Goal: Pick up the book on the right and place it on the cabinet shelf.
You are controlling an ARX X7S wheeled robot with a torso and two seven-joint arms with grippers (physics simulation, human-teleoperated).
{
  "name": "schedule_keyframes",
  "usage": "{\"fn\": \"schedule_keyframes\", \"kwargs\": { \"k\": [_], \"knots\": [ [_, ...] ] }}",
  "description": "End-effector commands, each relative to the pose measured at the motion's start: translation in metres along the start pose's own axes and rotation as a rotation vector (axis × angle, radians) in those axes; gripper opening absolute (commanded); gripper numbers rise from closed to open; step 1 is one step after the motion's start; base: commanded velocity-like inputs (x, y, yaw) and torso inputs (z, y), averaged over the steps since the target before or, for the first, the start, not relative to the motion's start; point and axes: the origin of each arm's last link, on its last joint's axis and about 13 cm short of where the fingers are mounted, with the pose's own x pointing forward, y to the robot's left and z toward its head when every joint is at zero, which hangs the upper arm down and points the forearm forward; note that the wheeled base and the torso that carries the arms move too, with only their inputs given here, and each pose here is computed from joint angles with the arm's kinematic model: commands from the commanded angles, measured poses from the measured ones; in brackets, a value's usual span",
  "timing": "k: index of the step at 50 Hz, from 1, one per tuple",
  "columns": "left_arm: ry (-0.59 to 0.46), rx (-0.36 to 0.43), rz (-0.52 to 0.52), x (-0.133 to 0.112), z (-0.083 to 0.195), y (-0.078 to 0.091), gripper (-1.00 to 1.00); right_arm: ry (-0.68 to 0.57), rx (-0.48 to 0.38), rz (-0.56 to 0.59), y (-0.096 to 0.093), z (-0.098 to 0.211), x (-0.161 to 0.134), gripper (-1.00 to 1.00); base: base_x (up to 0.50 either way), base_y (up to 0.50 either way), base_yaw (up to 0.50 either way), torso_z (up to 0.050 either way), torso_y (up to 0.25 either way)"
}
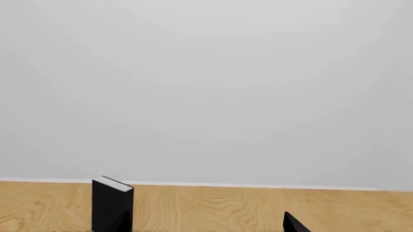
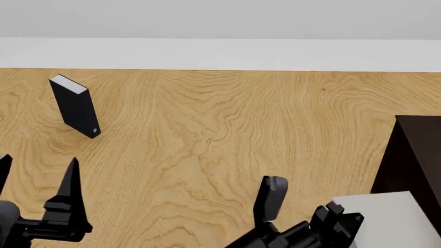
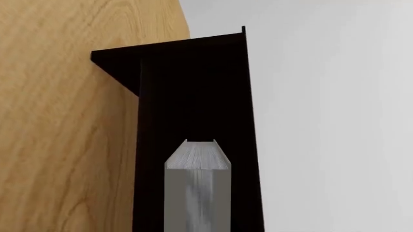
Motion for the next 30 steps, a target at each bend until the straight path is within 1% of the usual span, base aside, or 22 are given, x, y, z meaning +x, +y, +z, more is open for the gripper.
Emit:
{"fn": "schedule_keyframes", "kwargs": {
  "k": [1,6,12,19,26,30],
  "knots": [
    [0.011,0.012,0.005,0.005,-0.006,0.0,1.0,-0.026,-0.077,-0.127,-0.004,-0.007,0.017,-1.0,0.0,0.0,0.0,0.0,0.0],
    [0.019,0.018,0.011,0.007,-0.01,-0.001,1.0,-0.022,-0.081,-0.131,-0.004,-0.009,0.023,-1.0,0.0,0.0,0.0,0.0,0.002],
    [0.034,0.041,-0.006,0.012,-0.014,-0.005,1.0,-0.015,-0.082,-0.129,-0.002,-0.012,0.027,-1.0,0.0,0.0,0.0,0.0,0.0],
    [0.057,0.061,0.0,0.02,-0.021,-0.005,1.0,0.002,-0.075,-0.105,0.002,-0.016,0.032,-1.0,0.0,0.0,0.0,0.0,0.001],
    [0.061,0.067,0.002,0.022,-0.022,-0.005,1.0,0.012,-0.062,-0.11,-0.002,-0.015,0.037,-1.0,0.0,0.0,0.0,0.0,0.001],
    [0.064,0.068,0.004,0.022,-0.024,-0.005,1.0,0.021,-0.069,-0.12,-0.004,-0.015,0.039,-1.0,0.0,0.0,0.0,0.003,0.0]
  ]
}}
